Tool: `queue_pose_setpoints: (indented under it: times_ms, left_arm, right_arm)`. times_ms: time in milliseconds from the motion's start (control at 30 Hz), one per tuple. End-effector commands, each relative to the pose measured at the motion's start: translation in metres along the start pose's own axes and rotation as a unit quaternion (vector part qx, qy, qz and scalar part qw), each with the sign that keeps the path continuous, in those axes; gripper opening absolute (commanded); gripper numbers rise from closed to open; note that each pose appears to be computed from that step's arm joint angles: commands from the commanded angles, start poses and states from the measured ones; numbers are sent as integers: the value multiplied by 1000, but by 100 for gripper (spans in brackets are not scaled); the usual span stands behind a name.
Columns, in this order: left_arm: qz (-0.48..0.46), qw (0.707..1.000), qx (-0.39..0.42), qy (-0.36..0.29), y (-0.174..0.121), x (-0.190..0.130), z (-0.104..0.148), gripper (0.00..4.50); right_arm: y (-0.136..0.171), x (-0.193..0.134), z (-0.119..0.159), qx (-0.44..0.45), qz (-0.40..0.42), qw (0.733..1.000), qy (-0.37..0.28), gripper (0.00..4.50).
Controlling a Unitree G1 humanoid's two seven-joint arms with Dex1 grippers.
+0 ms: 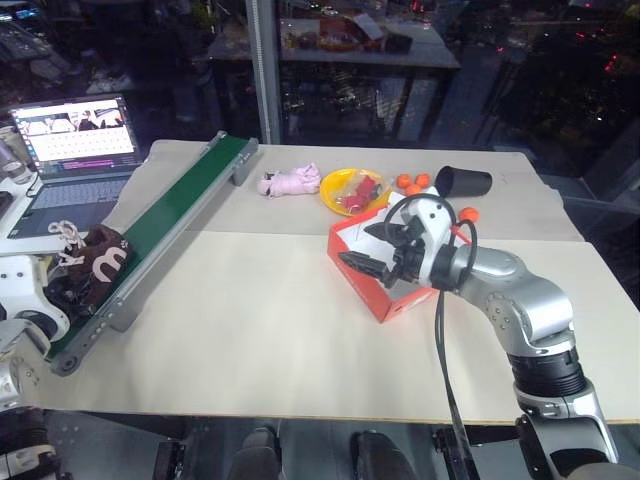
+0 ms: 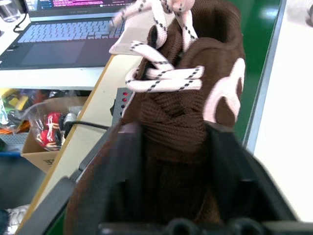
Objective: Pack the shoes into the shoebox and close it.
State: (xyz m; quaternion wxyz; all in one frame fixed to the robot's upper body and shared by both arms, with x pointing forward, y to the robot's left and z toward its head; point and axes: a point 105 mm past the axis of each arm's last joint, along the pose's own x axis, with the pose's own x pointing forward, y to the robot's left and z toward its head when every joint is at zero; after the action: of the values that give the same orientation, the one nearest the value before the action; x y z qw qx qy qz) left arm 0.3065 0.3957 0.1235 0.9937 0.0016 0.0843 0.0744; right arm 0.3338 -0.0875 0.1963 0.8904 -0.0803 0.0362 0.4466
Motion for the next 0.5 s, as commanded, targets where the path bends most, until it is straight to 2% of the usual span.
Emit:
queue_pose_setpoints:
  times_ms: [33, 100, 200, 367, 500]
  left_arm:
    - [-32, 999, -18, -7, -19, 7, -1, 31]
    - [-41, 999, -21, -16, -24, 7, 4, 1]
    - [-60, 997, -27, -43, -37, 7, 18, 1]
    - [-167, 976, -57, -128, -101, -1, 74, 1]
    - [-258, 945, -76, -185, -167, -10, 126, 1]
  right_arm:
    - [0, -4, 19, -31, -2, 999, -25, 450]
    - [0, -4, 20, -33, 1, 999, -24, 450]
    - [0, -4, 21, -29, 4, 999, -26, 450]
    - [-4, -2, 41, 40, 14, 996, -73, 450]
    - [-9, 3, 62, 145, 28, 982, -113, 450]
